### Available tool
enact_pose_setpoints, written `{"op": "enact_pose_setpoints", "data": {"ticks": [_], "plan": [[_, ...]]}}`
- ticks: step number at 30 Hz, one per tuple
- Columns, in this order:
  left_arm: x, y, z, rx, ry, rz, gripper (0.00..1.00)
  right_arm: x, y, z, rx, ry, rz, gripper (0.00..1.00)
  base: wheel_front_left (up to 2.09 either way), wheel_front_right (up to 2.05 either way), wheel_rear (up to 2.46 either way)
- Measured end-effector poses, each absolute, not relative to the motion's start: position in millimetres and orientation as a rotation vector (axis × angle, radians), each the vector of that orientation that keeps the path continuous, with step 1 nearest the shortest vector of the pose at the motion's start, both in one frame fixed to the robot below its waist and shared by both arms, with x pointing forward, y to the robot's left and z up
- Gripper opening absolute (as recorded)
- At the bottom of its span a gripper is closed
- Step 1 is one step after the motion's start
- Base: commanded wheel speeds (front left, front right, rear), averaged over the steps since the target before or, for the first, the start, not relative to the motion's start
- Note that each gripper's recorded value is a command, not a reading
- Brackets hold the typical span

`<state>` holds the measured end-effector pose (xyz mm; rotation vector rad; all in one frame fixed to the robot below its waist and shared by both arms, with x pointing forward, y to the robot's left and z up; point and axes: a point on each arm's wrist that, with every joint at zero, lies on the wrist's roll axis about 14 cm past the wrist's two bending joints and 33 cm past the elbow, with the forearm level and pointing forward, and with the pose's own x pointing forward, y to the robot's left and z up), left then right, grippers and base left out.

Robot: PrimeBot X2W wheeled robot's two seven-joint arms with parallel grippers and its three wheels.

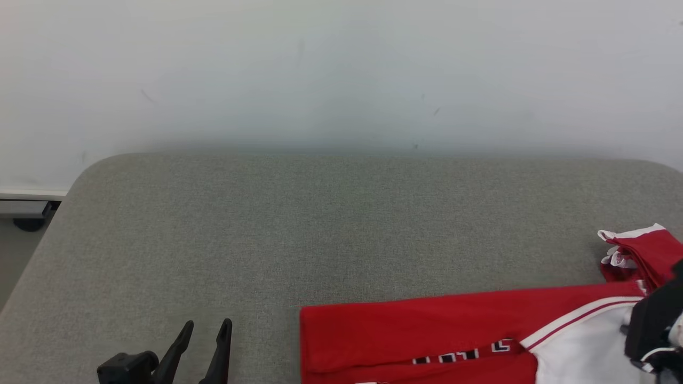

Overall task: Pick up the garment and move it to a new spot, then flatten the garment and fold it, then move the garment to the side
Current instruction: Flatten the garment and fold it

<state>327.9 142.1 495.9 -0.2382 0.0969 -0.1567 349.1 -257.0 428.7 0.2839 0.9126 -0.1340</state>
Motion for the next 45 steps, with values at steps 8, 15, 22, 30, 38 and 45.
{"op": "enact_pose_setpoints", "data": {"ticks": [8, 15, 22, 30, 38, 45], "plan": [[328, 135, 497, -0.245, 0.095, -0.174, 1.0, 355, -310, 475, 0.242, 0.778, -0.245, 0.0, 0.0, 0.0, 0.0], [328, 133, 497, -0.245, 0.097, -0.178, 1.0, 357, -271, 483, 0.205, 0.792, -0.132, 0.0, 0.0, 0.0, 0.0], [327, 131, 494, -0.247, 0.106, -0.184, 1.0, 353, -204, 473, 0.167, 0.868, 0.058, 0.0, 0.0, 0.0, 0.0], [327, 134, 491, -0.247, 0.117, -0.173, 1.0, 349, -149, 461, 0.12, 0.954, 0.216, 0.0, 0.0, 0.0, 0.0], [329, 136, 492, -0.248, 0.116, -0.171, 1.0, 347, -101, 447, 0.128, 1.044, 0.321, 0.0, 0.0, 0.0, 0.0], [333, 135, 498, -0.244, 0.101, -0.172, 1.0, 342, -70, 433, 0.134, 1.114, 0.378, 0.0, 0.0, 0.0, 0.0]]}}
